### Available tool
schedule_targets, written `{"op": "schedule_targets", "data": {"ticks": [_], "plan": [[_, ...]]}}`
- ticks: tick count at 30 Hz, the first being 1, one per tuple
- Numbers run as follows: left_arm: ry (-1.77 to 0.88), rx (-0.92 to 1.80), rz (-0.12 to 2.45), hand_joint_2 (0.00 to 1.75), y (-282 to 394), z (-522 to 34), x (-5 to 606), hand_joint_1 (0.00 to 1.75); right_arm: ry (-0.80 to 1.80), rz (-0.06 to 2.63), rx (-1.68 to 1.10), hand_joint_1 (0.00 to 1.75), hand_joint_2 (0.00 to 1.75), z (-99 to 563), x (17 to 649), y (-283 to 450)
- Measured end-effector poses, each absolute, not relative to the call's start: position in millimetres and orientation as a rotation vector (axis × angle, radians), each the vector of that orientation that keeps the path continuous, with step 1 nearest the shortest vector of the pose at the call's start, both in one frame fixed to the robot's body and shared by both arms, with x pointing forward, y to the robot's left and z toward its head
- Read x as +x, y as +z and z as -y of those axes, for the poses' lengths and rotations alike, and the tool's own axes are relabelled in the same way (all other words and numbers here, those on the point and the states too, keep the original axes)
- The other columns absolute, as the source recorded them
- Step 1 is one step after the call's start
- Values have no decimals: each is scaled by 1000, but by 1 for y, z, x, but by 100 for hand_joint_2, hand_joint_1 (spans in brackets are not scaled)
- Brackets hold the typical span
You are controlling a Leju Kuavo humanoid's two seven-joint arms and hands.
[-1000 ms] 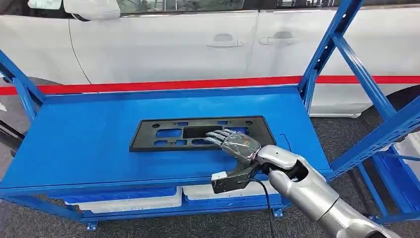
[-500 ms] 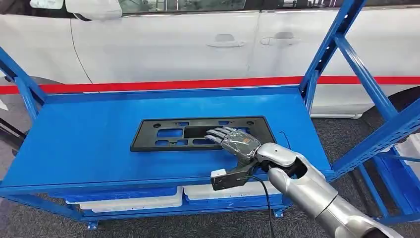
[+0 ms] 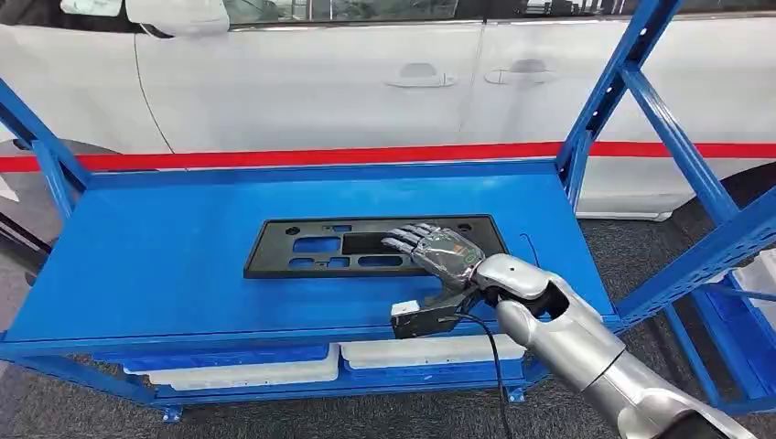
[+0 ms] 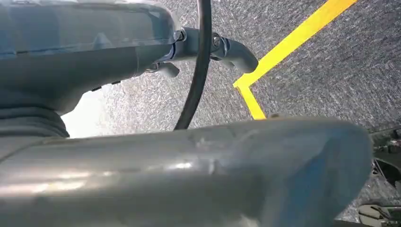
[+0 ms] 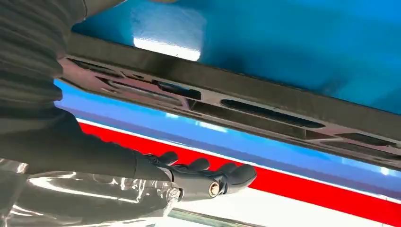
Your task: Take the parts from the cabinet and place them on the table.
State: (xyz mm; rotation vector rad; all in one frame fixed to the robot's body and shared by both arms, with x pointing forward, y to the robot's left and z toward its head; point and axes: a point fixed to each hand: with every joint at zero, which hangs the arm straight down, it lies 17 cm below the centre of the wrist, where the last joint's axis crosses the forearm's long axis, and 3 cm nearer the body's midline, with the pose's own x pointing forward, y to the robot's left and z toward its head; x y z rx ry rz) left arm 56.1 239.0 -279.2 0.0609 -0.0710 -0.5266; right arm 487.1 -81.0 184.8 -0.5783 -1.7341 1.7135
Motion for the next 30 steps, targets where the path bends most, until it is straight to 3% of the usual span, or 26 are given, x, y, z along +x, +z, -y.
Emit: {"op": "schedule_targets", "data": {"ticks": [14,23,24,25,29,30], "plan": [[-505,58,65,0,-279,-234,56,0,1708,1725,-753,0,175,93,503,193],[-466,42,77,0,-278,-227,59,0,1668,1546,-1137,0,175,163,555,193],[-461,41,81,0,-278,-226,59,0,1665,1522,-1160,31,175,171,559,191],[-460,40,82,0,-278,-226,60,0,1662,1503,-1171,86,175,177,562,188],[-447,38,87,0,-278,-225,61,0,1660,1431,-1195,77,175,197,569,178],[-443,37,89,0,-278,-225,62,0,1661,1414,-1198,122,175,201,570,175]]}}
